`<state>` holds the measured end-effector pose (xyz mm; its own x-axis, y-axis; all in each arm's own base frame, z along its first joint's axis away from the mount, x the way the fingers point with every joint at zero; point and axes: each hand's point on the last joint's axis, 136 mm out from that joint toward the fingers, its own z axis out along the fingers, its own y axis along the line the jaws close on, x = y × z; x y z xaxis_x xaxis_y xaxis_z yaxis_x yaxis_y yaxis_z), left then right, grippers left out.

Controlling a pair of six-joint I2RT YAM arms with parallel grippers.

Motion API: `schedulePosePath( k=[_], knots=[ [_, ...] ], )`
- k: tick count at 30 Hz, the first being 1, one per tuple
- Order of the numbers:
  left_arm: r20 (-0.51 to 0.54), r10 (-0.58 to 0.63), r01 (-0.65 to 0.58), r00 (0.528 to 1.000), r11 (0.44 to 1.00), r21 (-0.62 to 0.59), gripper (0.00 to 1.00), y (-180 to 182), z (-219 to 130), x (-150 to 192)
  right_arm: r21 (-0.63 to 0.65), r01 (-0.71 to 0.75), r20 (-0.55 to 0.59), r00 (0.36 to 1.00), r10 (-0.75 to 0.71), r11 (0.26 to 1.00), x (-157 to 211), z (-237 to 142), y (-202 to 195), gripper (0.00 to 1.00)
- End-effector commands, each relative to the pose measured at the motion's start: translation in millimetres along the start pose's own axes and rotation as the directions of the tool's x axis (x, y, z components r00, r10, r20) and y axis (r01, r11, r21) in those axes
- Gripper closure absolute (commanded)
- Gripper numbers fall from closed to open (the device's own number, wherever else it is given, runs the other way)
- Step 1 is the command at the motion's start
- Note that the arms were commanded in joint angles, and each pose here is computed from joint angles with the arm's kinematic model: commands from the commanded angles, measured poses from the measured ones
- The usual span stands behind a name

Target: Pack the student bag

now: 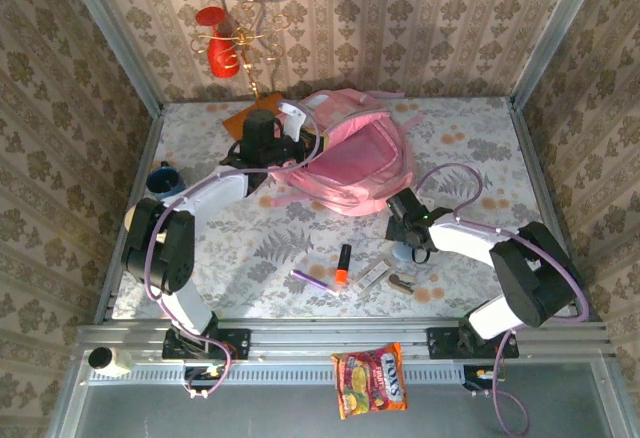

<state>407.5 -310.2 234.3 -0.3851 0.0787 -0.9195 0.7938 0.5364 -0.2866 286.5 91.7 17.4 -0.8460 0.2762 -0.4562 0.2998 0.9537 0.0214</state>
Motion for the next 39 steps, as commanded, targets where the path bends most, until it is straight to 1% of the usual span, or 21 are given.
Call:
schedulePosePath(
  k=[1,3,5,7,9,11,12,14,16,18,20,23,24,26,30,31,32,33,34,37,39],
  knots=[
    [0.112,0.034,-0.037,0.993,0.999,0.029,1.00,-14.8,-14.0,-37.7,-0.021,-0.040,0.052,0.998,0.041,0.999,-15.7,-5.2,4.0,0.33],
    [0.118,0.036,-0.040,0.992,0.999,0.034,1.00,-16.5,-15.8,-40.5,-0.006,-0.045,0.114,0.993,0.045,0.999,-31.0,-21.4,-6.0,0.48],
    [0.124,0.037,-0.043,0.992,0.998,0.047,1.00,-21.0,-17.3,-43.4,0.000,-0.058,0.202,0.978,0.057,0.998,-52.3,-49.3,-19.1,0.53],
    [0.132,0.034,-0.043,0.991,0.997,0.064,1.00,-25.0,-18.7,-45.1,-0.042,-0.055,0.309,0.949,0.065,0.998,-77.1,-84.1,-21.8,0.55],
    [0.145,0.035,-0.048,0.989,0.995,0.089,1.00,-31.7,-20.0,-48.5,-0.178,-0.037,0.401,0.910,0.107,0.983,-103.3,-120.6,-4.3,0.57],
    [0.162,0.035,-0.053,0.986,0.993,0.104,1.00,-36.8,-19.4,-51.8,-0.349,-0.002,0.428,0.889,0.161,0.937,-124.8,-146.6,29.3,0.58],
    [0.167,0.037,-0.061,0.985,0.988,0.140,1.00,-44.3,-19.5,-53.0,-0.423,0.014,0.415,0.892,0.180,0.906,-132.5,-152.5,49.2,0.58],
    [0.185,0.029,-0.059,0.982,0.985,0.159,1.00,-48.9,-19.5,-58.5,-0.515,0.010,0.372,0.903,0.213,0.857,-148.9,-155.2,81.9,0.58],
    [0.212,0.017,-0.056,0.977,0.982,0.180,1.00,-52.7,-20.7,-66.4,-0.561,-0.037,0.328,0.907,0.262,0.827,-164.0,-147.9,103.1,0.57],
    [0.233,0.007,-0.054,0.972,0.979,0.197,1.00,-55.0,-20.9,-74.0,-0.606,-0.124,0.273,0.895,0.352,0.786,-179.8,-132.7,118.2,0.56],
    [0.244,-0.001,-0.050,0.970,0.978,0.205,1.00,-54.7,-19.3,-80.0,-0.641,-0.215,0.226,0.864,0.449,0.737,-196.9,-117.4,125.6,0.55],
    [0.257,-0.028,-0.031,0.966,0.974,0.225,1.00,-53.3,-15.7,-89.1,-0.675,-0.365,0.129,0.797,0.589,0.641,-218.1,-86.4,133.7,0.55],
    [0.263,-0.042,-0.022,0.964,0.971,0.237,1.00,-53.6,-15.2,-93.1,-0.677,-0.400,0.107,0.777,0.621,0.618,-223.8,-75.8,137.9,0.55],
    [0.270,-0.066,-0.010,0.961,0.963,0.269,1.00,-56.5,-12.9,-98.2,-0.686,-0.435,0.064,0.762,0.644,0.583,-233.7,-61.9,154.0,0.54],
    [0.263,-0.097,0.016,0.960,0.955,0.295,1.00,-55.3,-7.5,-102.2,-0.713,-0.436,0.006,0.780,0.626,0.549,-247.8,-42.7,201.5,0.48],
    [0.259,-0.099,0.021,0.961,0.957,0.290,1.00,-53.8,-5.1,-101.2,-0.727,-0.420,-0.005,0.794,0.608,0.542,-249.8,-42.1,212.7,0.45],
    [0.255,-0.099,0.024,0.962,0.959,0.284,1.00,-51.6,-4.1,-100.7,-0.730,-0.406,-0.005,0.808,0.589,0.551,-249.5,-40.9,218.9,0.40],
    [0.252,-0.098,0.026,0.963,0.961,0.275,1.00,-49.4,-2.9,-99.8,-0.720,-0.386,0.003,0.829,0.559,0.576,-247.0,-40.3,221.2,0.31],
    [0.248,-0.094,0.025,0.964,0.964,0.266,1.00,-47.5,-1.9,-99.0,-0.700,-0.363,0.021,0.850,0.526,0.615,-243.1,-39.7,218.4,0.24],
    [0.232,-0.081,0.025,0.969,0.972,0.235,1.00,-41.4,0.3,-94.2,-0.623,-0.299,0.115,0.879,0.462,0.723,-229.2,-42.3,187.6,0.11],
    [0.225,-0.079,0.026,0.971,0.974,0.226,1.00,-39.7,1.4,-91.1,-0.575,-0.258,0.157,0.896,0.415,0.776,-220.1,-48.1,164.4,0.06]
  ],
)
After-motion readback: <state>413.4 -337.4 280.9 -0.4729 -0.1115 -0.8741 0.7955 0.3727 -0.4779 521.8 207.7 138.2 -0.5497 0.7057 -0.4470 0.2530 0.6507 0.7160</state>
